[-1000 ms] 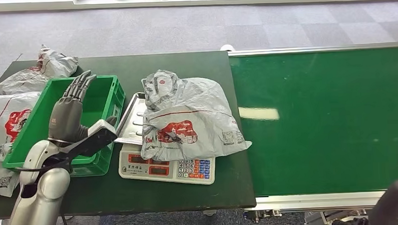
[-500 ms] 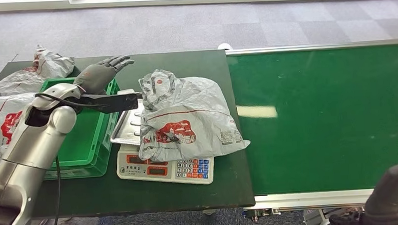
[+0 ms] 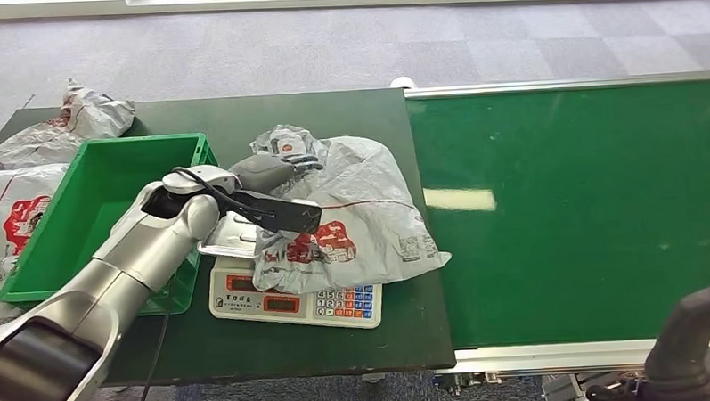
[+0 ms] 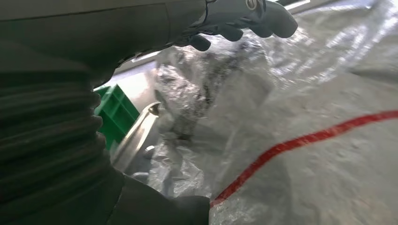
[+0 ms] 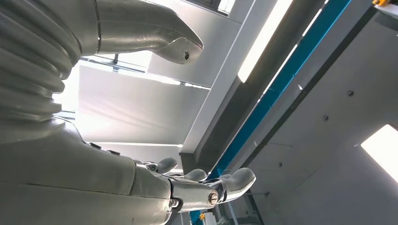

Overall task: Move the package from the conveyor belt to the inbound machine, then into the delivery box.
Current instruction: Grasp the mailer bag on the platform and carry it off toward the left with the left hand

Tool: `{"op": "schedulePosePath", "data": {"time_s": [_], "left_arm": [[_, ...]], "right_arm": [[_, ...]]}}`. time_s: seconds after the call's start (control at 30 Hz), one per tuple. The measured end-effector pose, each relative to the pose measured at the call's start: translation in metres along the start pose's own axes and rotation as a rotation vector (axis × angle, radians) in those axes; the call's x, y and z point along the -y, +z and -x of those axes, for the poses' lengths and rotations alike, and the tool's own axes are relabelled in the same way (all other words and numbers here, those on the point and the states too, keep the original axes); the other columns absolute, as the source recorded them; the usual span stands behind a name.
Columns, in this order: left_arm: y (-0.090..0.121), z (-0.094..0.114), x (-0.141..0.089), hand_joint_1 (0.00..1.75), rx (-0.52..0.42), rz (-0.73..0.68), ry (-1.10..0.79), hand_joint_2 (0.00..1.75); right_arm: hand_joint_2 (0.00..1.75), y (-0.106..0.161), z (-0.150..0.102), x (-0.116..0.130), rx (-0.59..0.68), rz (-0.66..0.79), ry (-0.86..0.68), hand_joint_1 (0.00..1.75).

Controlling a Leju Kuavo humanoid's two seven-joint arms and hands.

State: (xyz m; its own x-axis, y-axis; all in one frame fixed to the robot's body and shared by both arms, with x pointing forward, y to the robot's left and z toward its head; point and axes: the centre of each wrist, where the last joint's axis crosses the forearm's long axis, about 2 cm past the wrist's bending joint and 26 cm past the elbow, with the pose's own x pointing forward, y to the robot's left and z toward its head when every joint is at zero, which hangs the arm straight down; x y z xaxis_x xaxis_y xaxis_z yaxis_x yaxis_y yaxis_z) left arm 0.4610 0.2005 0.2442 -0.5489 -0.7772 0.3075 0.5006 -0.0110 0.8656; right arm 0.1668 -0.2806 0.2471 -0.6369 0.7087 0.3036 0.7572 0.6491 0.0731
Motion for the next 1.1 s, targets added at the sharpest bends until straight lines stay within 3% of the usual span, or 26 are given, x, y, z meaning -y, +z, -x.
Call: {"op": "schedulePosePath", "data": {"time_s": [0.2, 0.73, 0.93, 1.07, 1.1], "left_arm": [[-0.012, -0.012, 0.013, 0.0, 0.019, 0.048, 0.011, 1.75], [-0.019, -0.015, 0.023, 0.0, 0.026, 0.09, 0.023, 1.75], [-0.029, -0.027, 0.044, 0.0, 0.067, 0.13, 0.03, 1.75], [-0.031, -0.029, 0.053, 1.75, 0.076, 0.134, 0.001, 1.75], [-0.031, -0.028, 0.054, 1.75, 0.076, 0.131, -0.012, 1.75]], "right_arm": [[1.75, 0.003, 0.001, 0.0, -0.007, -0.012, 0.004, 0.0], [1.75, 0.005, 0.002, -0.001, -0.018, -0.016, 0.002, 0.0], [1.75, 0.009, 0.005, -0.004, -0.041, -0.022, -0.007, 0.0], [1.75, 0.012, 0.008, -0.009, -0.057, -0.026, -0.018, 0.0], [1.75, 0.013, 0.009, -0.01, -0.064, -0.026, -0.023, 0.0]]}}
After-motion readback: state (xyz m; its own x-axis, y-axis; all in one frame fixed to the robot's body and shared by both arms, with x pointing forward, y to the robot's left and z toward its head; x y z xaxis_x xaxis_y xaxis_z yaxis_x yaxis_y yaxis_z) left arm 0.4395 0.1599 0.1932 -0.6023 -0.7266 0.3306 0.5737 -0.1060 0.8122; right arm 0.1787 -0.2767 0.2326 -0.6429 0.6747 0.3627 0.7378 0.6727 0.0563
